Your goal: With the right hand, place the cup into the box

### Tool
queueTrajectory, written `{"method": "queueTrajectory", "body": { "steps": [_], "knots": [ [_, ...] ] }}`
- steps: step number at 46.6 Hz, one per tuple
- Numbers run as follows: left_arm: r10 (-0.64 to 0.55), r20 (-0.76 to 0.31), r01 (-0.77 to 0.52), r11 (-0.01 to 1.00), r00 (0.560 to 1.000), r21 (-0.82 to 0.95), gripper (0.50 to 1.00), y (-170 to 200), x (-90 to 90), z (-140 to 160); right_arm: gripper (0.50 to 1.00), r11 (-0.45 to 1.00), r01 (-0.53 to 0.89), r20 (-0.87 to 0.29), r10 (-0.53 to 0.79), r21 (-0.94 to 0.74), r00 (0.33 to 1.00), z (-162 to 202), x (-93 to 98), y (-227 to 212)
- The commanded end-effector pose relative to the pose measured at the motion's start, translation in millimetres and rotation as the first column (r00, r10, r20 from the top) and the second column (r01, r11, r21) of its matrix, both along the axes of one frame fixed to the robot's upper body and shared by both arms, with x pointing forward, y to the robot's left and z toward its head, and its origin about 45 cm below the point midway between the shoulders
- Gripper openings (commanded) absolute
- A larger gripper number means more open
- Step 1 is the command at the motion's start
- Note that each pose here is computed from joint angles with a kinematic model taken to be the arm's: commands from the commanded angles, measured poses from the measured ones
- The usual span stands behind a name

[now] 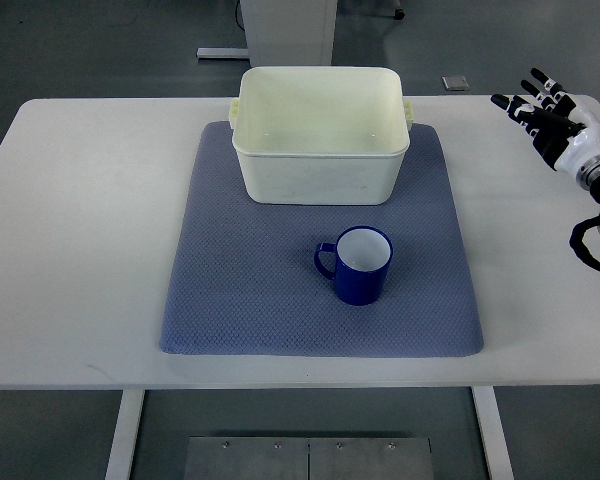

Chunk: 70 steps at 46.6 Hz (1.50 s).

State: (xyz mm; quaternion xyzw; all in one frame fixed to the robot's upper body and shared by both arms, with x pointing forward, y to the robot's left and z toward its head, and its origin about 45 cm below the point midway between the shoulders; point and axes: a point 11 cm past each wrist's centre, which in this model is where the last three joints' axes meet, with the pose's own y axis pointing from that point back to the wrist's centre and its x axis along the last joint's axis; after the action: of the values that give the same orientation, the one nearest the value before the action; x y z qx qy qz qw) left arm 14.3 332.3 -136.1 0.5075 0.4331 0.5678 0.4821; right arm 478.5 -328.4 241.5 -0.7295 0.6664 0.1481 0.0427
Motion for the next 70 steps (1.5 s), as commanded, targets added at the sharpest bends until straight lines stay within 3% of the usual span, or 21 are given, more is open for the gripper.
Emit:
{"method": "queueTrajectory", "body": {
  "steps": [1,4,38,70],
  "knots": [
    [0.004,-0.017,-0.004,1.000,1.000,0.003,1.000,0.8,-10.2,-0.5,1.000,1.000,-0.002,-0.001,0.002,-0.001,1.000,-0.7,-0.1,1.0],
    [0.007,-0.029,-0.007,1.000,1.000,0.002,1.000,0.7,-17.5,-0.8,1.000,1.000,-0.002,-0.002,0.002,0.001,1.000,-0.7,-0.1,1.0],
    [0.007,-0.027,-0.007,1.000,1.000,0.002,1.000,0.7,-16.6,-0.8,1.000,1.000,-0.005,0.010,0.005,0.006,1.000,4.6,4.9,6.2],
    [0.007,-0.027,-0.007,1.000,1.000,0.002,1.000,0.7,-16.6,-0.8,1.000,1.000,0.006,-0.053,-0.005,0.018,0.999,-25.9,-6.9,5.7]
  ]
}}
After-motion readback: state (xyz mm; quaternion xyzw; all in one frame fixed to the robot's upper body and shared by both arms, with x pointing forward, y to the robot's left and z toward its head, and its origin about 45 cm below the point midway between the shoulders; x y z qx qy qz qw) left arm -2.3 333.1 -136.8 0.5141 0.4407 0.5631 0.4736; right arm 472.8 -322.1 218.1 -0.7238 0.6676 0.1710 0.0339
